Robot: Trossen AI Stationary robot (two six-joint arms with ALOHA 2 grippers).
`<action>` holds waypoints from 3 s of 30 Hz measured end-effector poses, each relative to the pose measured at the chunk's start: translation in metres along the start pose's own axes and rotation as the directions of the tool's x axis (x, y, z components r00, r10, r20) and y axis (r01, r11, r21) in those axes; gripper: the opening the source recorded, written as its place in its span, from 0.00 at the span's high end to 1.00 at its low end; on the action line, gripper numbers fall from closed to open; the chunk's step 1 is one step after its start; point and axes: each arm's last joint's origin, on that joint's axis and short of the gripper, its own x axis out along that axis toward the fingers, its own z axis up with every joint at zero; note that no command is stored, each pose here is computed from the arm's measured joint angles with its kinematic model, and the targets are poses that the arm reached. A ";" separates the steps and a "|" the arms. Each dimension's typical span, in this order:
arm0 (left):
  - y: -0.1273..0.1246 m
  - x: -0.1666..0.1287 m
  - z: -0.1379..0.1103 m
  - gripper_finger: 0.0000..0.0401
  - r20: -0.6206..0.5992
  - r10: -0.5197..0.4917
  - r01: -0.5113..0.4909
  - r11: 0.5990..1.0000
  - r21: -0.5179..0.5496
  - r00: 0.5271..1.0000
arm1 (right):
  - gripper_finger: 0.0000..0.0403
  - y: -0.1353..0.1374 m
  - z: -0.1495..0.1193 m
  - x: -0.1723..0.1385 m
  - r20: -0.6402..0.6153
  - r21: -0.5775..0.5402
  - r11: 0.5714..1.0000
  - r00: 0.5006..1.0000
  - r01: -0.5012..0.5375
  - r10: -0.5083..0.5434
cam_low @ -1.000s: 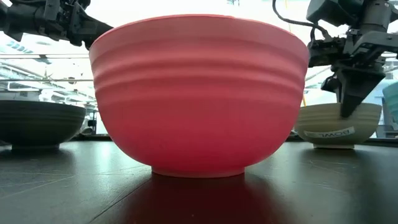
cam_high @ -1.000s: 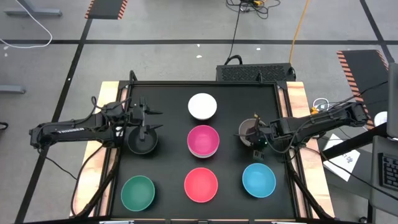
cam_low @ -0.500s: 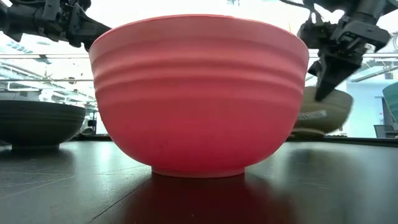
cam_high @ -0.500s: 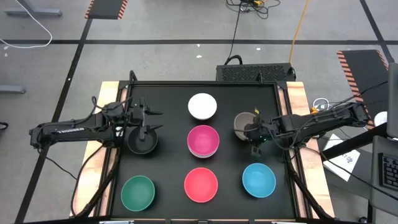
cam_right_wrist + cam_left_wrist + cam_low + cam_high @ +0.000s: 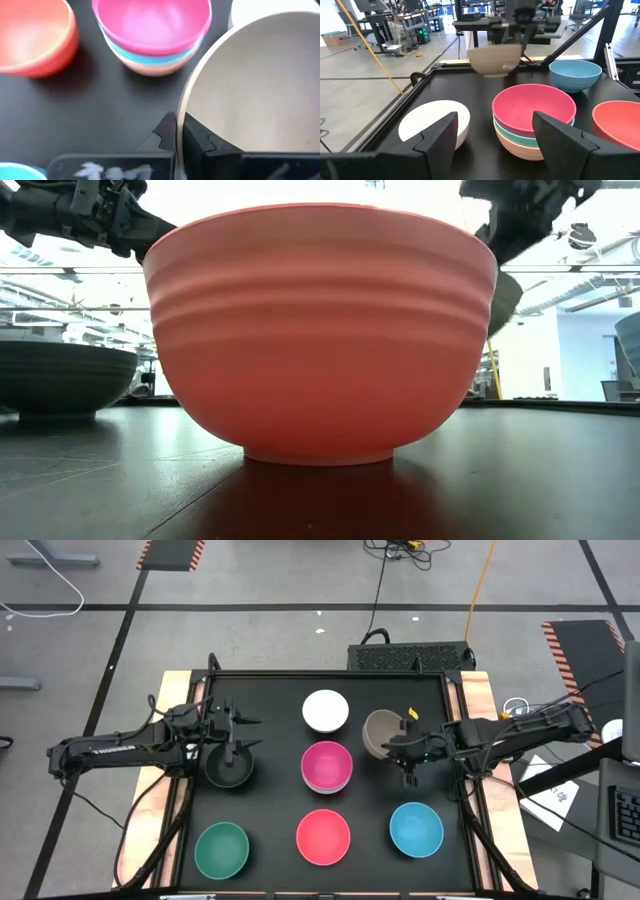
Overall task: Nest bowls inside each other
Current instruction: Stack the brown bowl on top of the pink bowl
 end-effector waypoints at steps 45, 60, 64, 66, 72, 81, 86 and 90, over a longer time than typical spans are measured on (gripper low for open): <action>0.000 0.000 -0.001 0.35 -0.015 0.006 -0.006 1.000 0.012 1.000 | 1.00 0.037 0.108 0.039 -0.099 -0.319 0.915 0.969 -0.245 0.225; 0.000 0.000 -0.001 0.35 -0.015 0.006 -0.006 1.000 0.019 1.000 | 1.00 0.024 0.117 0.061 -0.062 -0.354 0.897 0.964 -0.265 0.260; 0.000 0.000 -0.002 0.35 -0.015 -0.004 0.005 1.000 0.018 1.000 | 1.00 0.011 0.114 0.080 -0.115 -0.299 0.922 0.969 -0.245 0.220; 0.000 0.000 -0.002 0.35 -0.018 -0.006 0.007 1.000 0.017 1.000 | 1.00 0.007 0.112 0.087 -0.143 -0.290 0.931 0.972 -0.222 0.188; 0.000 0.000 -0.003 0.35 -0.030 -0.007 0.008 0.999 0.032 1.000 | 1.00 0.007 0.102 0.099 -0.259 -0.274 0.930 0.950 -0.246 0.176; -0.001 0.000 -0.004 0.35 -0.036 -0.008 0.009 0.999 0.037 0.999 | 1.00 0.025 0.111 0.095 -0.216 -0.296 0.909 0.948 -0.293 0.235; 0.000 0.000 -0.004 0.35 -0.037 -0.007 0.008 1.000 0.031 0.999 | 1.00 0.031 0.112 0.097 -0.204 -0.283 0.897 0.935 -0.339 0.289; -0.001 0.000 -0.004 0.35 -0.036 -0.007 0.009 0.999 0.031 0.999 | 1.00 0.032 0.107 0.104 -0.253 -0.273 0.896 0.925 -0.351 0.285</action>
